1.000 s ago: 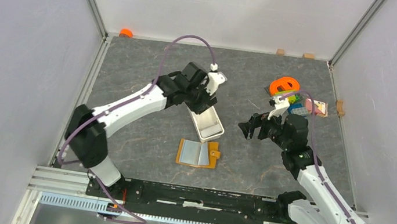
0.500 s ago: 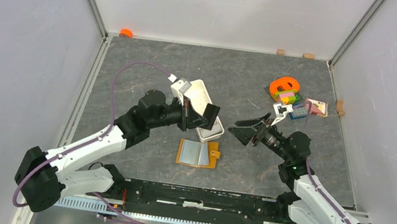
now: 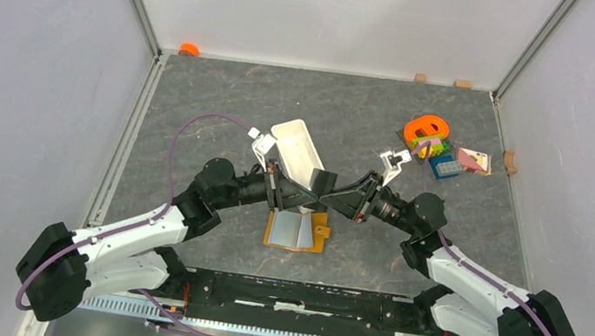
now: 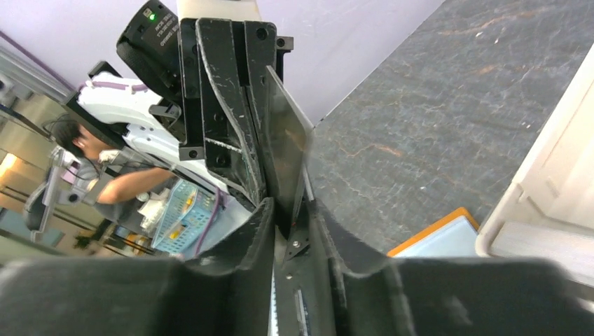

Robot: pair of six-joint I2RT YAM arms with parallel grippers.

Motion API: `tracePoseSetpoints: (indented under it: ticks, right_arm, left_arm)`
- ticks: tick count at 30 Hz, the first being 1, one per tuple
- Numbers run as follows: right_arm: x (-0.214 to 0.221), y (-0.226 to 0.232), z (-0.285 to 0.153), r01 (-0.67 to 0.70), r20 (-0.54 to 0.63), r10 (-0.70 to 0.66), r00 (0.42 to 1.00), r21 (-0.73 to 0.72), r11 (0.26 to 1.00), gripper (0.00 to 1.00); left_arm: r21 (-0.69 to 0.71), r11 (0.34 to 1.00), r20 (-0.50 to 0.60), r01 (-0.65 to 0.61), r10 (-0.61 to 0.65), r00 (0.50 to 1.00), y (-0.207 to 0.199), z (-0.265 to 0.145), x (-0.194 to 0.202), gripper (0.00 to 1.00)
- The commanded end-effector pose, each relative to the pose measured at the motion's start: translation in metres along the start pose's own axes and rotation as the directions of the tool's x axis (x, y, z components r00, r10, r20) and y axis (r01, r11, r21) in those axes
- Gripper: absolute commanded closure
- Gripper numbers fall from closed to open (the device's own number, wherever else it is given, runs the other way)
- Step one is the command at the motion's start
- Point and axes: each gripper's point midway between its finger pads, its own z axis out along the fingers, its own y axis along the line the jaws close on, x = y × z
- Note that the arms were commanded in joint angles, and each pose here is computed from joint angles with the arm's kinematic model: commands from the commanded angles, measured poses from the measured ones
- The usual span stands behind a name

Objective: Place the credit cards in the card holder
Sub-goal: Pick up the credit card from the storage box, then insert the credit card into the card holder.

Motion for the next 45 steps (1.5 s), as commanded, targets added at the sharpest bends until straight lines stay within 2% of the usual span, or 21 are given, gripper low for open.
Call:
tracePoseSetpoints:
  ticks: [1,3,4,6,8,10,12,16,22,31,45]
  right_arm:
    - [-0.022,0.026,0.008,0.060,0.057,-0.055,0.997,-0.090,0.994,0.81]
    - [-0.022,0.026,0.008,0.057,0.058,-0.052,0.997,-0.088,0.995,0.97]
    - [-0.021,0.024,0.008,0.054,0.058,-0.049,0.997,-0.081,0.995,1.00]
    - [-0.018,0.019,0.007,0.039,0.053,-0.037,0.998,-0.054,0.998,1.00]
    - [-0.009,0.004,0.005,0.009,0.027,-0.010,1.000,0.020,1.000,1.00]
    - [0.007,-0.019,0.001,-0.026,-0.015,0.029,0.999,0.135,0.991,1.00]
    - [0.023,-0.038,-0.004,-0.051,-0.048,0.063,0.997,0.234,0.971,1.00]
    - [0.054,-0.052,-0.010,-0.107,-0.083,0.140,0.987,0.317,0.942,1.00]
    - [0.097,-0.054,-0.001,-0.157,-0.187,0.240,0.953,0.374,0.914,1.00]
    - [0.144,-0.074,-0.003,-0.224,-0.283,0.395,0.874,0.485,0.845,1.00]
    - [0.158,-0.104,-0.015,-0.279,-0.230,0.494,0.839,0.597,0.752,1.00]
  left_arm:
    - [0.066,0.998,0.024,0.013,-0.014,1.000,-0.016,-0.004,-0.003,0.98]
    - [0.057,0.998,0.003,0.022,-0.022,1.000,-0.012,-0.004,0.003,0.98]
    - [0.045,0.999,-0.009,0.027,-0.027,1.000,-0.009,-0.005,0.007,0.94]
    - [-0.013,1.000,-0.029,0.018,-0.018,0.999,0.002,-0.008,0.013,0.71]
    - [-0.138,0.990,-0.035,0.000,-0.005,0.999,0.023,-0.016,0.016,0.45]
    - [-0.298,0.955,-0.011,-0.002,-0.001,1.000,0.049,-0.032,0.017,0.30]
    - [-0.441,0.897,0.013,0.011,-0.006,1.000,0.075,-0.051,0.021,0.26]
    - [-0.596,0.801,-0.007,0.065,-0.086,0.996,0.108,-0.079,0.047,0.25]
    - [-0.703,0.708,-0.096,0.066,-0.186,0.978,0.137,-0.098,0.086,0.26]
    - [-0.743,0.668,-0.163,0.030,-0.225,0.961,0.154,-0.103,0.107,0.25]
    - [-0.756,0.653,-0.220,-0.028,-0.214,0.952,0.175,-0.096,0.117,0.29]
